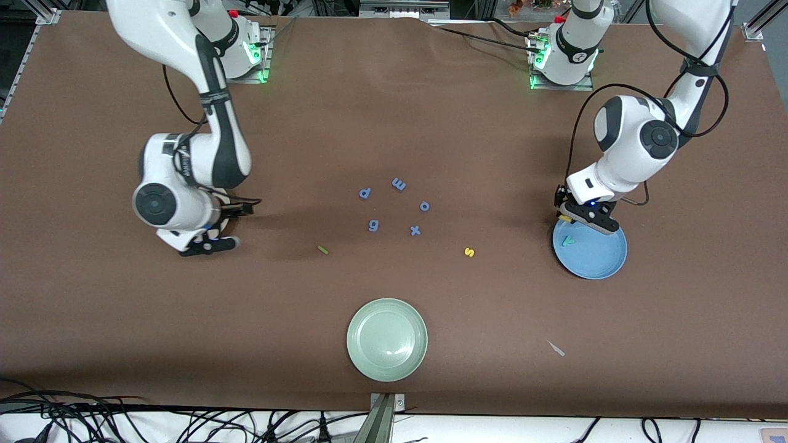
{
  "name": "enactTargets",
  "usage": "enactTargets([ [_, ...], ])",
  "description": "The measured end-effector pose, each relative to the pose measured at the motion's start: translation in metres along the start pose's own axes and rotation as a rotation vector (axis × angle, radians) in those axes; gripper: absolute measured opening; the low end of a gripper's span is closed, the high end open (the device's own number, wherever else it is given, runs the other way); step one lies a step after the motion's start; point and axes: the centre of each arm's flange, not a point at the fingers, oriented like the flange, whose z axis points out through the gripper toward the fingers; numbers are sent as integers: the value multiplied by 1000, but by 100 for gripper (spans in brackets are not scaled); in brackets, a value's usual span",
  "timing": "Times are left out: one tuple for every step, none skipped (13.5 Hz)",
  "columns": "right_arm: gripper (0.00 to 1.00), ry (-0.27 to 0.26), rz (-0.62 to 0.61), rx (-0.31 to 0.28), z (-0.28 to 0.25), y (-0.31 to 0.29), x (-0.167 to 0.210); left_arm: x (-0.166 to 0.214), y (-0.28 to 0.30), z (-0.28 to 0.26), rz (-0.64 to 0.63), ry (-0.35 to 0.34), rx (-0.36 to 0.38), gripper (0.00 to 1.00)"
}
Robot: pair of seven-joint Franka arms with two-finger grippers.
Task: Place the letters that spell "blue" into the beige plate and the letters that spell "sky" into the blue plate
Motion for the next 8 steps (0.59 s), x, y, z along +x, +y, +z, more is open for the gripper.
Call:
enactTargets([
  [100,9,-38,6,-2,-22,3,3,-4,3,11,-1,-1,41],
  [100,23,-74,11,-3,-44,6,7,-6,7,16,-2,-2,41],
  [100,48,-106,13,-2,-62,9,10,-6,10,18,-3,-4,47],
  [100,75,-130,13,-1,-77,13,12,-7,12,20,-3,-5,55],
  [100,102,-152,11,2,-90,18,14,-7,13,21,-1,-5,66],
  [100,126,-173,10,4,-102,23,17,-7,11,22,3,-4,74],
  [100,140,-194,8,6,-114,28,18,-8,10,23,6,-2,77],
  [100,150,-213,7,9,-126,33,19,-8,10,23,8,-2,77],
])
